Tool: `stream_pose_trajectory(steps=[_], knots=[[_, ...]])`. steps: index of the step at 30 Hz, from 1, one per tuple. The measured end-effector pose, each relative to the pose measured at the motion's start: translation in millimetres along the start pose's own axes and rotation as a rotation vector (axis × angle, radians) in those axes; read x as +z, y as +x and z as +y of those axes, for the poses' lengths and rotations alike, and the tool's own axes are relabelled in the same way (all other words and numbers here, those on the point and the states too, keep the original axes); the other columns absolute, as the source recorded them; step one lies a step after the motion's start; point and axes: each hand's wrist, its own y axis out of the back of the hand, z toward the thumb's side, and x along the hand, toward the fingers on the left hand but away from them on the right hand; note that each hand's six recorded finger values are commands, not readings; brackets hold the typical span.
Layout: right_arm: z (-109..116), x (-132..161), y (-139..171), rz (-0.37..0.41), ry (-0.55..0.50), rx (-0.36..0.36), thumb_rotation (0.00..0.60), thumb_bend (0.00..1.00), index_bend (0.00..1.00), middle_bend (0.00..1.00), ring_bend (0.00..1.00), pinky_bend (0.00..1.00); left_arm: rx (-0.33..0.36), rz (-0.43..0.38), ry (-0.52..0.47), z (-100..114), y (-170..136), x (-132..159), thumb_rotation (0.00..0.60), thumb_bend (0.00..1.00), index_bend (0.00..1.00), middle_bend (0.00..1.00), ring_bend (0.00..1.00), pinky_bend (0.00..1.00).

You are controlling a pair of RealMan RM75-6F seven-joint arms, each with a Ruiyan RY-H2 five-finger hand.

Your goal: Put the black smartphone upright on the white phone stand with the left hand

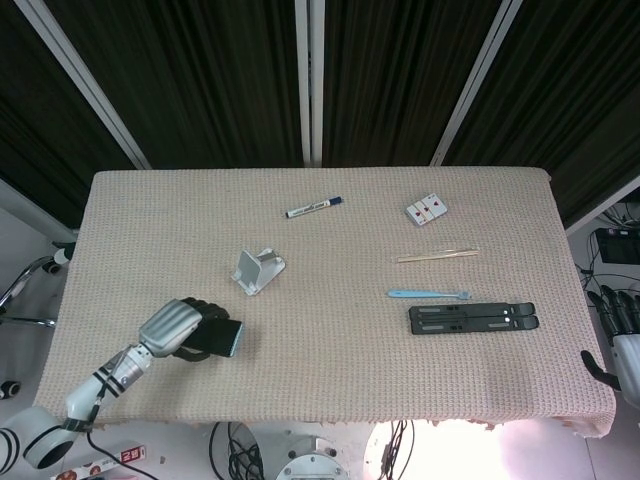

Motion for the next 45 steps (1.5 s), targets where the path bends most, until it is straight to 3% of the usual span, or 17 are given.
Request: stream_pose_trajectory(steps=[5, 11, 18, 27, 35, 45], knots=[[0, 0, 0, 0.0, -0.003, -0.001, 0.6, 0.22, 0.0, 0.0, 0.0, 0.0, 0.097, 0.058, -0.174, 15, -5, -13, 0.6, 0.33, 0.54, 0.53, 0.35, 0.37], [1, -1, -1, 0.001, -0.008, -0.005, 0.6, 0.22, 0.0, 0.0, 0.0, 0.0, 0.229, 0.157, -0.317, 31, -17, -28, 0.6, 0.33, 0.54, 0.53, 0.35, 0.36], [5, 0, -3, 0.005, -0.025, -0.017, 0.6, 0.22, 0.0, 0.0, 0.0, 0.0, 0.374, 0.275, -0.373, 45, -27, -37, 0.6, 0.33, 0.54, 0.55, 0.35, 0.35], [15, 0, -6, 0.017, -0.047, -0.046, 0.6, 0.22, 0.0, 0.0, 0.0, 0.0, 0.538, 0.402, -0.422, 54, -24, -24, 0.6, 0.33, 0.57, 0.57, 0.35, 0.33], [20, -3, -6, 0.019, -0.082, -0.053, 0.6, 0.22, 0.0, 0.0, 0.0, 0.0, 0.604, 0.51, -0.512, 45, -3, -5, 0.6, 0.34, 0.57, 0.58, 0.35, 0.33], [32, -4, -10, 0.032, -0.087, -0.071, 0.6, 0.22, 0.0, 0.0, 0.0, 0.0, 0.627, 0.518, -0.572, 42, 29, 16, 0.6, 0.34, 0.58, 0.59, 0.35, 0.32]])
